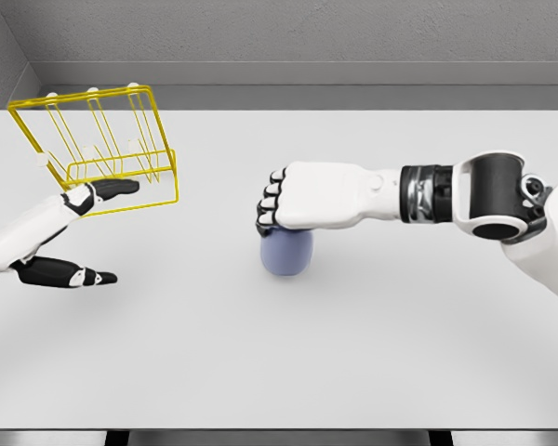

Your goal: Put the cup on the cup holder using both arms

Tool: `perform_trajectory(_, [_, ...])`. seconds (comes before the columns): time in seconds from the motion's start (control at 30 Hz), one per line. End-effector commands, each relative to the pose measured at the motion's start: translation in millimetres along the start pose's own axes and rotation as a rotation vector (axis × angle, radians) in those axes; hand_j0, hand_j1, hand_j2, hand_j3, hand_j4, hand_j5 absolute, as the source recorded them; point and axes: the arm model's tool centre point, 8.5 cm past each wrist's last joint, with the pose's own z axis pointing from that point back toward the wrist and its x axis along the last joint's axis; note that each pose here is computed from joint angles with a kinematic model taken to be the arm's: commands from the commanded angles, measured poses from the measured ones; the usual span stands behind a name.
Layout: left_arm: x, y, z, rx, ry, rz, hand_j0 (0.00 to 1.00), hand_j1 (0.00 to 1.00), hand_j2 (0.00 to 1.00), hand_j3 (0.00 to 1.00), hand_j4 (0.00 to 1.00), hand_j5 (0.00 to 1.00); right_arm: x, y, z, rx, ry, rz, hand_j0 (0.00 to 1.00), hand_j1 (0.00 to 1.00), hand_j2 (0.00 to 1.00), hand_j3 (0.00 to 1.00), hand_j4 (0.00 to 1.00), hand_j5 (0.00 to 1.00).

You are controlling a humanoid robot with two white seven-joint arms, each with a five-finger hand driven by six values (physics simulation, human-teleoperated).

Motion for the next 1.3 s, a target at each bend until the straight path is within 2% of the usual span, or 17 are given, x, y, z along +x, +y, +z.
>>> perform_trajectory(0.0, [0,-1.3,0,0.002,0.0,0.009,1.0,1.0,1.0,1.0,1.0,1.0,1.7,-2.1,-4,-0.012,-0.008,-0.005,0.52,0.52,0.52,0.52,0.52,0.52])
perform_trajectory(0.27, [0,-4.6,0,-0.004,0.0,0.017,1.0,1.0,1.0,1.0,1.0,1.0,13.4,3.2,-22,0.003,-0.049,-0.001,0.52,0.52,0.52,0.52,0.52,0.52])
perform_trajectory(0.5, [-2,-37.1,1,-0.063,0.008,0.093,1.0,1.0,1.0,1.0,1.0,1.0,12.9,7.4,-37,0.007,-0.055,-0.013,0.52,0.52,0.52,0.52,0.52,0.52])
perform_trajectory(0.57, [-2,-46.0,1,-0.072,0.008,0.119,1.0,1.0,1.0,1.0,1.0,1.0,13.0,7.6,-40,0.005,-0.057,-0.015,0.52,0.52,0.52,0.52,0.52,0.52])
perform_trajectory(0.83, [-4,-56.7,1,-0.013,0.021,0.313,1.0,1.0,1.0,1.0,1.0,1.0,13.7,10.5,-42,0.012,-0.06,-0.021,0.53,0.53,0.53,0.53,0.53,0.53])
perform_trajectory(0.93, [-2,-67.1,-4,0.01,0.007,0.388,1.0,1.0,1.0,1.0,1.0,1.0,13.6,11.8,-42,0.019,-0.055,-0.014,0.66,0.66,0.66,0.66,0.66,0.66])
perform_trajectory(0.97, [-2,-75.0,-6,-0.003,0.007,0.409,1.0,1.0,1.0,1.0,1.0,1.0,13.9,12.1,-42,0.017,-0.056,-0.016,0.71,0.71,0.71,0.71,0.71,0.71])
perform_trajectory(1.03, [1,-77.5,-19,0.024,-0.027,0.46,1.0,1.0,1.0,1.0,1.0,1.0,14.5,12.3,-43,0.016,-0.057,-0.018,0.75,0.75,0.75,0.75,0.75,0.75])
perform_trajectory(1.17, [5,-76.9,-33,0.047,-0.066,0.486,1.0,1.0,1.0,1.0,1.0,1.0,15.4,13.0,-43,0.016,-0.059,-0.019,0.92,0.92,0.92,0.92,0.92,0.92])
perform_trajectory(1.27, [5,-77.3,-35,0.052,-0.07,0.488,1.0,1.0,1.0,1.0,1.0,1.0,15.7,13.5,-43,0.016,-0.059,-0.021,0.93,0.93,0.93,0.93,0.93,0.93])
